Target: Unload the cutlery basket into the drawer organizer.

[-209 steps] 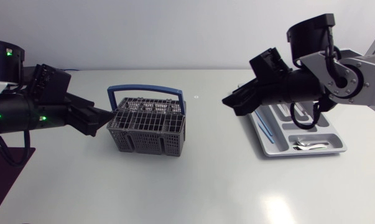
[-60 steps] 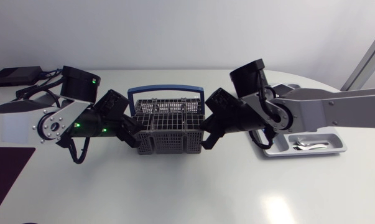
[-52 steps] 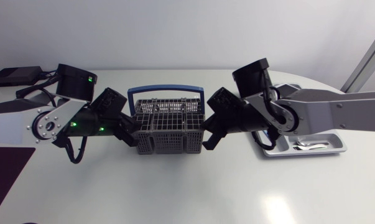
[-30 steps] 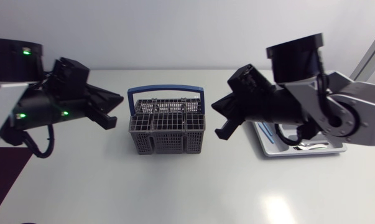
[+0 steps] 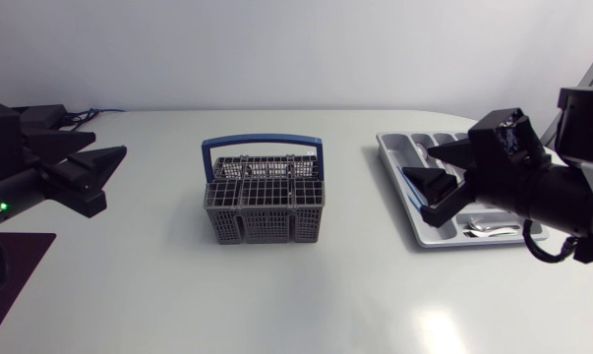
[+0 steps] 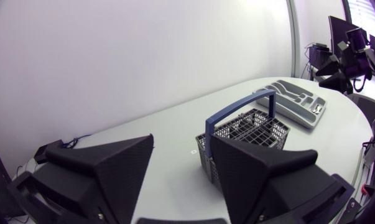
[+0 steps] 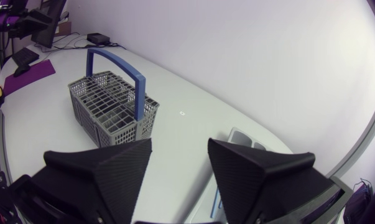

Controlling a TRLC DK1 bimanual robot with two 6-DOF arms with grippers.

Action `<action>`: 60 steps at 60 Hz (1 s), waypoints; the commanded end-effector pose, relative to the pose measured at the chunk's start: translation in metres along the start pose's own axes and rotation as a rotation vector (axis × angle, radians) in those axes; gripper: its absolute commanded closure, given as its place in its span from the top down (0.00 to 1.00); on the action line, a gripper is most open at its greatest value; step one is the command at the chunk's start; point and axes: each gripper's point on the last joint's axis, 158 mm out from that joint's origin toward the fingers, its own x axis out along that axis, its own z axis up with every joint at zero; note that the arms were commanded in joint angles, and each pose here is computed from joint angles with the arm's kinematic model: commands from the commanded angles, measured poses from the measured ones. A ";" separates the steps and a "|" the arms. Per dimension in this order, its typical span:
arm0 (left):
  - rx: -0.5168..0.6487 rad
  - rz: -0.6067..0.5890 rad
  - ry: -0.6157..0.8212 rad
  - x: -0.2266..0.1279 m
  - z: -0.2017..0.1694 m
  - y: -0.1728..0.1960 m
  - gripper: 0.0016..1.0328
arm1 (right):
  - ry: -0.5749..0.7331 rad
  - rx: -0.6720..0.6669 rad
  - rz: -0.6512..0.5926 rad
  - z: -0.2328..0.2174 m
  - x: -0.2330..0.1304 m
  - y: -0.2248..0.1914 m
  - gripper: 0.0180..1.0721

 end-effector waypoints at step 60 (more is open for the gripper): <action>-0.167 0.245 -0.172 -0.045 -0.050 0.026 0.96 | -0.227 0.149 -0.398 -0.050 -0.084 -0.045 0.96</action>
